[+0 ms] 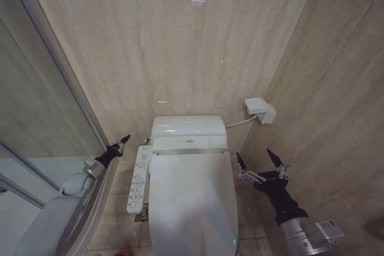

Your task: Open the toilet lid, clean the toilet bowl with a toilet brush, close the toilet lid, and flush.

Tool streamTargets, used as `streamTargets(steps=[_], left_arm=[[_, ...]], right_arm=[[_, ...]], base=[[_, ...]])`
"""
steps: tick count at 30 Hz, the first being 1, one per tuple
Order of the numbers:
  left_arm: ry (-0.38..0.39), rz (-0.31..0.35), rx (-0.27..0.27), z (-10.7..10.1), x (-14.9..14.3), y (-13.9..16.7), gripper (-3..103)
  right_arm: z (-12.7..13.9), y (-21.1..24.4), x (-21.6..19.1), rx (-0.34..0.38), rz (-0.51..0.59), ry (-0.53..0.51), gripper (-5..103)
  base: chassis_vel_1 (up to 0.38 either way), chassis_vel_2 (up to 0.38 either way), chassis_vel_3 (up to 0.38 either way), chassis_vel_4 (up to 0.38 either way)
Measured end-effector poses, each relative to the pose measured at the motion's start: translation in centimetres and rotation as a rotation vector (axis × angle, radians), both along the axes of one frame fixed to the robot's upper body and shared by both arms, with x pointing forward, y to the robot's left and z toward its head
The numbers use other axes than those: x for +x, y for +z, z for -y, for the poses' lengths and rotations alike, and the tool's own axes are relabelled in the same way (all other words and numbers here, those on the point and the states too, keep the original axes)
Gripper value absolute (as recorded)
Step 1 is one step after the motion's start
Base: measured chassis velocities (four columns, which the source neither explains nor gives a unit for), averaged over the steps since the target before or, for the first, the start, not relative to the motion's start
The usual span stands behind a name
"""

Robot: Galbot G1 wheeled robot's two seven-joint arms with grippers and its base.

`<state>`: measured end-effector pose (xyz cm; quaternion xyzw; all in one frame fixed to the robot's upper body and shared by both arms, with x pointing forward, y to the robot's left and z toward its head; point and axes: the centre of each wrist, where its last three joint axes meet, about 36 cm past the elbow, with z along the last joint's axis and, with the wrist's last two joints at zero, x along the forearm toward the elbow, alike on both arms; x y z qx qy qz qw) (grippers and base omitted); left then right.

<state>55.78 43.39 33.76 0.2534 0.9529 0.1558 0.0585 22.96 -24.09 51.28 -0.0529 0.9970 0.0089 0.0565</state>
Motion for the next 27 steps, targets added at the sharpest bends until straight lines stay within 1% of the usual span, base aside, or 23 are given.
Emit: streamTargets(steps=[2,3,7,9,12,15,21,27], left_arm=[[-0.030,-0.005,0.032,0.0,1.0,-0.4,0],[-0.030,-0.005,0.032,0.0,1.0,-0.4,0],[-0.092,-0.026,0.077,0.1,2.2,-0.9,0],[-0.105,-0.031,0.085,0.3,2.4,-1.0,0],[-0.121,-0.039,0.087,0.8,2.6,-1.3,0],[-0.129,-0.048,0.090,0.8,2.6,-1.5,0],[-0.145,-0.063,0.103,0.0,3.0,-1.6,0],[-0.158,-0.074,0.099,-0.9,3.3,-2.1,0]], right_arm=[[0.0,0.0,0.0,0.000,0.000,0.000,100],[0.0,0.0,0.0,0.000,0.000,0.000,100],[0.0,0.0,0.0,0.000,0.000,0.000,100],[0.0,0.0,0.0,0.000,0.000,0.000,100],[0.0,0.0,0.0,0.000,0.000,0.000,100],[0.0,0.0,0.0,0.000,0.000,0.000,100],[0.0,0.0,0.0,0.000,0.000,0.000,100],[0.0,0.0,0.0,0.000,0.000,0.000,100]], base=[[0.000,0.000,0.000,0.000],[0.000,0.000,0.000,0.000],[0.000,0.000,0.000,0.000],[0.000,0.000,0.000,0.000],[0.000,0.000,0.000,0.000],[0.000,0.000,0.000,0.000],[0.000,0.000,0.000,0.000],[0.000,0.000,0.000,0.000]])
